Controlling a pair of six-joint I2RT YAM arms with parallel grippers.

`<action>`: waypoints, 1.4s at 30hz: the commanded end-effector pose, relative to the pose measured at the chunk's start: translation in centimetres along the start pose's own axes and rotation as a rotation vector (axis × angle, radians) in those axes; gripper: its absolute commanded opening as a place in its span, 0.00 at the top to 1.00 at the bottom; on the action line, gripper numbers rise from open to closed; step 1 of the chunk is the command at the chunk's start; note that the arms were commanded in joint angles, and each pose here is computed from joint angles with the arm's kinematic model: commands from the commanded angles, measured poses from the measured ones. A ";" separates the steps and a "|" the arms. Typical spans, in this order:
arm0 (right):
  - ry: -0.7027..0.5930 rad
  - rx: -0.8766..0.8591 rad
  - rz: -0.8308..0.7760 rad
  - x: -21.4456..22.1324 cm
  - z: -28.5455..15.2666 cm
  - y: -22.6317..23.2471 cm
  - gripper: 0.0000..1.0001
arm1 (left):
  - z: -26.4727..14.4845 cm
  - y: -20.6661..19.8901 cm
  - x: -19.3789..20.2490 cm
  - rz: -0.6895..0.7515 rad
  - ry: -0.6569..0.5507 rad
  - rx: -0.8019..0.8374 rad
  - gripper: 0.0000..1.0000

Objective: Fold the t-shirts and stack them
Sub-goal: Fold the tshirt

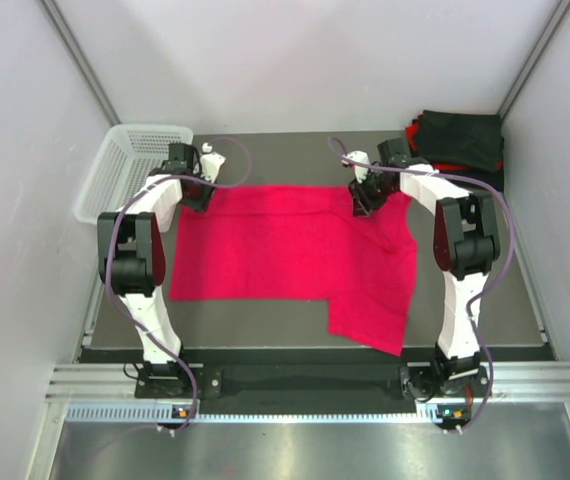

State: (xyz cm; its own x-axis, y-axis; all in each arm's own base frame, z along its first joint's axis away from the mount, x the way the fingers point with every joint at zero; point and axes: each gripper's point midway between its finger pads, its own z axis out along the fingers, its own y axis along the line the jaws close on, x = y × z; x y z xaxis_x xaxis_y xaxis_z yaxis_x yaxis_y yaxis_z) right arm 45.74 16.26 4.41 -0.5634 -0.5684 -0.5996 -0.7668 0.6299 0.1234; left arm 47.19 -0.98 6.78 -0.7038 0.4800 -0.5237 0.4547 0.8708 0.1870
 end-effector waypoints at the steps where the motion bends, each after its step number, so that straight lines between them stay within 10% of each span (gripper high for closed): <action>1: -0.061 -0.038 0.004 -1.9 -0.4 0.3 0.60 | -1.1 -0.9 -2.8 0.004 -0.081 0.058 0.55; 12: -0.060 -0.052 0.009 -1.9 0.4 0.4 0.65 | -1.5 -0.9 -4.1 0.024 -0.097 0.035 0.55; 19: -0.079 -0.039 -0.014 -2.9 -0.6 0.7 0.92 | -1.9 -0.5 -4.6 0.030 -0.110 0.017 0.55; 42: -0.014 0.023 -0.257 -3.1 -4.4 11.2 0.84 | -1.1 0.2 -6.7 0.051 -0.179 -0.001 0.55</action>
State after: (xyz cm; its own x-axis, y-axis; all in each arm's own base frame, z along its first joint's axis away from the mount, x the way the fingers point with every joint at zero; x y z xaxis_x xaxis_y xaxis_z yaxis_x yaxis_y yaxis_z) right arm 36.21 24.63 8.41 -0.3710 -0.7137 -0.5941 -0.8994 0.4354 0.0386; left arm 49.08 -3.35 9.20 -0.6389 0.4929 -0.5907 0.4881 0.8532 0.1839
